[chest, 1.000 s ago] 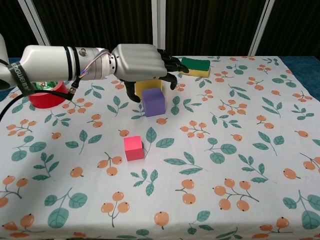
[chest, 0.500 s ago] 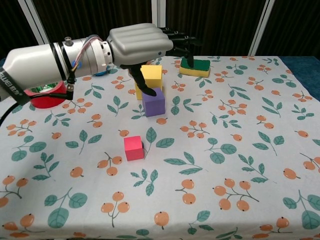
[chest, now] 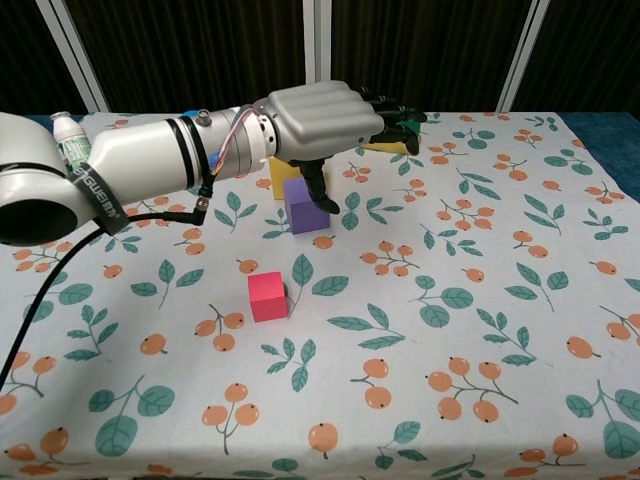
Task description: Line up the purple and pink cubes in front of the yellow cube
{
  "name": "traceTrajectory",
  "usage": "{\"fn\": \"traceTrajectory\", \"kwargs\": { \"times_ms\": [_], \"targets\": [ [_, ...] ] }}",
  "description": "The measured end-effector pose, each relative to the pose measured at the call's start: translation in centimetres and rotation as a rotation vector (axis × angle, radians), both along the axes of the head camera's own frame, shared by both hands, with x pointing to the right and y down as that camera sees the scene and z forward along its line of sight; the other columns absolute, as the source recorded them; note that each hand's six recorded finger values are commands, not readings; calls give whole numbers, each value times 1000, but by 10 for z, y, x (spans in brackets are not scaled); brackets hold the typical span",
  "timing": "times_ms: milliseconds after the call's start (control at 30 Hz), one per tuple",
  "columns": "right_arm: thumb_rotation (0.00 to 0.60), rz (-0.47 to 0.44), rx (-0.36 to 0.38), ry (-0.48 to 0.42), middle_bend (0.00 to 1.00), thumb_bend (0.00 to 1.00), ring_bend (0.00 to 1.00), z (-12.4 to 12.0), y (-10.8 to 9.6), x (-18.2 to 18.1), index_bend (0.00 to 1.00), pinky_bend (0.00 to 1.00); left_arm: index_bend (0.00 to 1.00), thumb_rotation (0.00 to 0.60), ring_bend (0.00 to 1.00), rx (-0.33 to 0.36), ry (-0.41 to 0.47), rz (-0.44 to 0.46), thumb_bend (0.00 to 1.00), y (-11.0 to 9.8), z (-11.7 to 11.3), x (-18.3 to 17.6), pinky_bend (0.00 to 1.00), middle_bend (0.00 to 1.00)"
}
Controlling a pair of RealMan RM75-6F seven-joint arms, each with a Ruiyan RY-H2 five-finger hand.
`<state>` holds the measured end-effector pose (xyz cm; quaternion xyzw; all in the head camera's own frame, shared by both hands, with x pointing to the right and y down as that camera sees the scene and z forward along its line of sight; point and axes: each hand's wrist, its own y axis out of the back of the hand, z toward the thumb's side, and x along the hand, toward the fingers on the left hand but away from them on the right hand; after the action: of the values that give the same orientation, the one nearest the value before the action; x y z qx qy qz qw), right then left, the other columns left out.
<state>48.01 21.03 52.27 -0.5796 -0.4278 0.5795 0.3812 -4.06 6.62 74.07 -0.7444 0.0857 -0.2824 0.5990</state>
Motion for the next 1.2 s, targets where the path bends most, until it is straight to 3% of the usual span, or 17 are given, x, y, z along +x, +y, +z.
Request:
{"fn": "traceTrajectory", "kwargs": {
  "times_ms": [333, 867, 1200],
  "targets": [
    [600, 1, 7, 0, 95, 364, 0, -2, 1, 1, 7, 102, 137, 600, 35, 45, -53, -43, 3, -4, 17, -2, 120, 0],
    [600, -1, 10, -1, 95, 364, 0, -2, 2, 0, 7, 102, 136, 600, 34, 107, -131, -23, 3, -13, 27, -27, 120, 0],
    [600, 0, 10, 0, 95, 364, 0, -3, 3, 0, 6, 103, 136, 600, 34, 106, -120, -26, 3, -12, 27, -33, 120, 0]
  ]
}}
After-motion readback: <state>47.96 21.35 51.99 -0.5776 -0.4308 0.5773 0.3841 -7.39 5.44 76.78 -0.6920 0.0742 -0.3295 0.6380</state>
